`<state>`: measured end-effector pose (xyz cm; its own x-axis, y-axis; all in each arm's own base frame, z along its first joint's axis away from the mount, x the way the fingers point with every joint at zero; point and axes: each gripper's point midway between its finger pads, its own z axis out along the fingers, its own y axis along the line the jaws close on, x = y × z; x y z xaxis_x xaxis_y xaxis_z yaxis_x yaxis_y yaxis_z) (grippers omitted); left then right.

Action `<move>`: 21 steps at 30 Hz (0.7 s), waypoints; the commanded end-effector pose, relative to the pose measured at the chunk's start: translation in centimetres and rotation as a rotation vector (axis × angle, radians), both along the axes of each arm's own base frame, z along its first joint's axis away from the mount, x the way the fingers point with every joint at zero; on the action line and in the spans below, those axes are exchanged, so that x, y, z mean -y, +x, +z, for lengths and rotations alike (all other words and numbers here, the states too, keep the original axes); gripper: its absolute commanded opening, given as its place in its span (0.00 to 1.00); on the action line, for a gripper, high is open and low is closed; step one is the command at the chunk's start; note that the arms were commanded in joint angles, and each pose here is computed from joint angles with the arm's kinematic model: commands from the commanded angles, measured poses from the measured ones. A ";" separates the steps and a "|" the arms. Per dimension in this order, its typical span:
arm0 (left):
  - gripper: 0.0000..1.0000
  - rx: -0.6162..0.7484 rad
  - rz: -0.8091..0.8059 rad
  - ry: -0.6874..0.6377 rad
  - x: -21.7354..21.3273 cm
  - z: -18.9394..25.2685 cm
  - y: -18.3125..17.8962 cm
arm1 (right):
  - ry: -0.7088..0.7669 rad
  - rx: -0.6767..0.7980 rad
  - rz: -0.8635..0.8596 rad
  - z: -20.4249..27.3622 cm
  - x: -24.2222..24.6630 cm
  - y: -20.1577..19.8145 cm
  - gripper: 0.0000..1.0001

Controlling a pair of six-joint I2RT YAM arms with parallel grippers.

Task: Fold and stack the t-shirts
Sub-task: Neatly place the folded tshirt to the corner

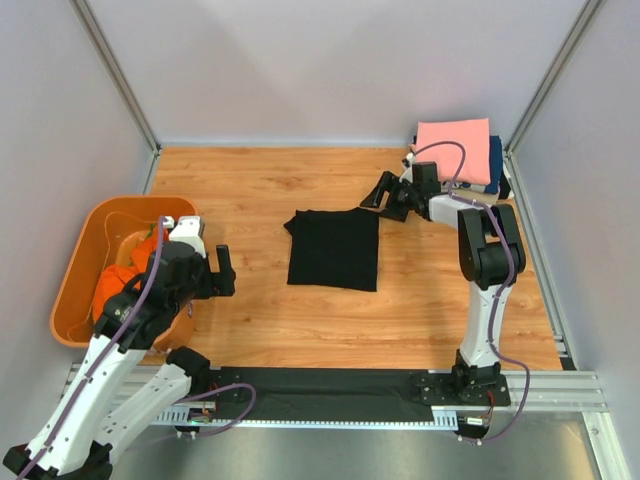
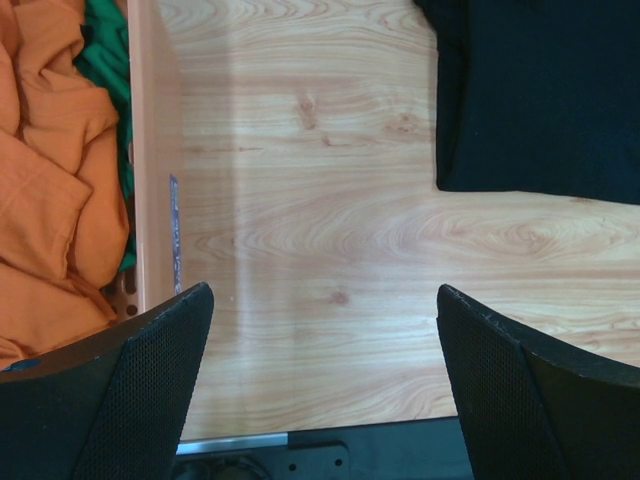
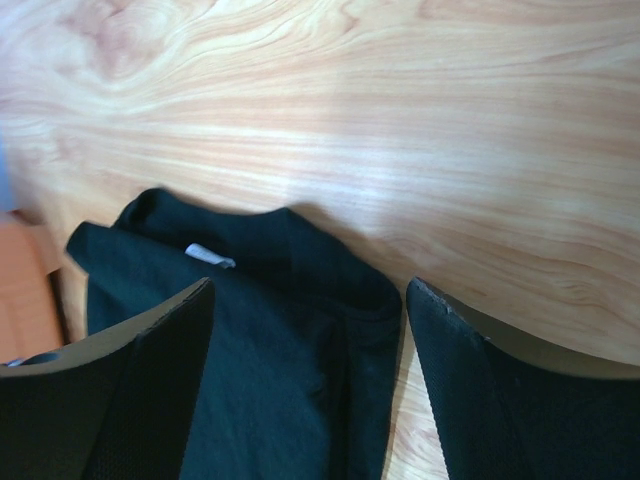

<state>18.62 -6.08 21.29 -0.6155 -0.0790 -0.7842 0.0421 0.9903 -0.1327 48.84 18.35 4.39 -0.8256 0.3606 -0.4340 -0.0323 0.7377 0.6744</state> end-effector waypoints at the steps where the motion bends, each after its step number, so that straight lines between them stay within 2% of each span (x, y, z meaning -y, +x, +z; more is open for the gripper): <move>1: 0.98 0.026 0.001 0.011 -0.1 0.3 0.6 | 0.027 -0.184 0.007 -4.8 1.0 -4.2 0.80; 9: 0.97 0.042 0.016 0.006 -0.4 0.5 0.5 | 0.025 -0.224 0.028 -5.5 1.1 -6.5 0.79; 13: 0.97 0.041 0.018 0.006 -0.4 0.5 0.5 | 0.027 -0.244 0.062 -6.1 0.4 -7.2 0.75; 15: 0.97 0.040 0.017 0.008 -0.4 0.5 0.5 | 0.032 -0.249 0.075 -6.2 -0.1 -7.4 0.70; 16: 0.97 0.040 0.021 0.007 -0.5 0.5 0.5 | 0.030 -0.254 0.073 -6.4 -0.1 -7.5 0.63; 19: 0.96 0.047 0.022 0.005 -0.5 0.6 0.5 | 0.040 -0.256 0.080 -6.5 -0.3 -7.3 0.52; 21: 0.96 0.048 0.023 0.006 -0.6 0.6 0.4 | 0.052 -0.252 0.096 -6.3 -0.8 -7.1 0.40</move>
